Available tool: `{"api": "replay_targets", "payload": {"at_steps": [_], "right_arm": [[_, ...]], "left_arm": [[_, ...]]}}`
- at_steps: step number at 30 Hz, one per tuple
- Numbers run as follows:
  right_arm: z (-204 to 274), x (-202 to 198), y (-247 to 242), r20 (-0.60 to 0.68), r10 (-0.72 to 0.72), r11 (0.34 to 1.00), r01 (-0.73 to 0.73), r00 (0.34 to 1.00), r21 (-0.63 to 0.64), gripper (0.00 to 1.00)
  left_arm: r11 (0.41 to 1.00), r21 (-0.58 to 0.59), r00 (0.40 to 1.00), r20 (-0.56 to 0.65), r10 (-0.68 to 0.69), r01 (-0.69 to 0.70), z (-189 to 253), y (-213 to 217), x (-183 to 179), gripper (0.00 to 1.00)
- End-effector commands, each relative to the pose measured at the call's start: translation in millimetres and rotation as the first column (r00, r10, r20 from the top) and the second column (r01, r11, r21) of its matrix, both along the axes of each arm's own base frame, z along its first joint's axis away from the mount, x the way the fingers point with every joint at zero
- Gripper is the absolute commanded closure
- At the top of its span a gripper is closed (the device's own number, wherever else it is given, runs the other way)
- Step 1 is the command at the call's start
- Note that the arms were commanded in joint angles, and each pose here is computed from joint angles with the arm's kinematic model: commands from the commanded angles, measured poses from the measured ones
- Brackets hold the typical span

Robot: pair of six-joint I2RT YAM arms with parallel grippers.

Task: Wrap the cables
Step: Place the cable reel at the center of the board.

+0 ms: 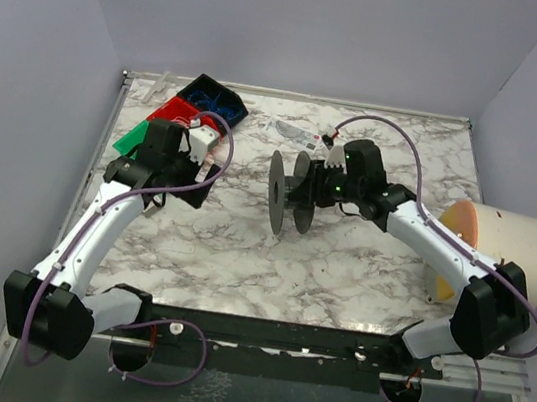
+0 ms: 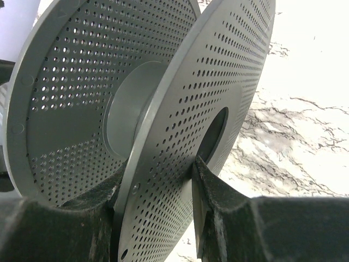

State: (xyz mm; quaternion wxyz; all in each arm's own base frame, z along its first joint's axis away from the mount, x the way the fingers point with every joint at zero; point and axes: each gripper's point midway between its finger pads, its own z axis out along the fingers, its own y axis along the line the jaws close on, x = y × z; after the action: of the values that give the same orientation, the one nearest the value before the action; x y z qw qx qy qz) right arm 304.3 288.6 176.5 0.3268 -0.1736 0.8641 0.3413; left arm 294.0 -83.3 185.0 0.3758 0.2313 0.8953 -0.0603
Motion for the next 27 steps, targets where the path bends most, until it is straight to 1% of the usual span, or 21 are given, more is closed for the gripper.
{"api": "replay_targets", "payload": {"at_steps": [1, 5, 13, 18, 22, 24, 27], "right_arm": [[18.3, -7.1, 4.5, 0.114, 0.088, 0.995, -0.091, 0.990, 0.026, 0.92], [4.4, -14.9, -2.4, 0.115, 0.124, 0.992, -0.122, 0.986, -0.021, 0.93], [-12.8, -21.9, -19.9, 0.154, 0.164, 0.982, -0.146, 0.974, -0.121, 0.85], [-17.4, -22.9, -22.2, 0.165, 0.174, 0.979, -0.153, 0.971, -0.135, 0.75], [-15.0, -20.3, -23.6, 0.191, 0.175, 0.978, -0.149, 0.966, -0.143, 0.62], [-14.4, -20.1, -24.0, 0.199, 0.177, 0.978, -0.150, 0.964, -0.144, 0.56], [-14.4, -18.8, -25.2, 0.211, 0.172, 0.979, -0.142, 0.962, -0.149, 0.50]], "left_arm": [[0.996, 0.066, 0.996, -0.077, -0.054, 0.059, -12.0, 9.1, -29.1, 0.01], [0.994, 0.068, 0.993, -0.089, -0.074, 0.080, -11.9, 7.6, -31.7, 0.01], [0.969, 0.166, 0.966, -0.212, -0.148, 0.185, -49.8, 5.7, -32.4, 0.01], [0.948, 0.198, 0.945, -0.263, -0.193, 0.249, -62.1, 0.4, -31.9, 0.01], [0.914, 0.206, 0.926, -0.221, -0.305, 0.350, -50.6, -4.0, -37.8, 0.01], [0.902, 0.205, 0.918, -0.202, -0.341, 0.380, -45.4, -5.2, -41.7, 0.01], [0.875, 0.222, 0.895, -0.231, -0.381, 0.430, -45.8, -1.6, -49.7, 0.01]]}}
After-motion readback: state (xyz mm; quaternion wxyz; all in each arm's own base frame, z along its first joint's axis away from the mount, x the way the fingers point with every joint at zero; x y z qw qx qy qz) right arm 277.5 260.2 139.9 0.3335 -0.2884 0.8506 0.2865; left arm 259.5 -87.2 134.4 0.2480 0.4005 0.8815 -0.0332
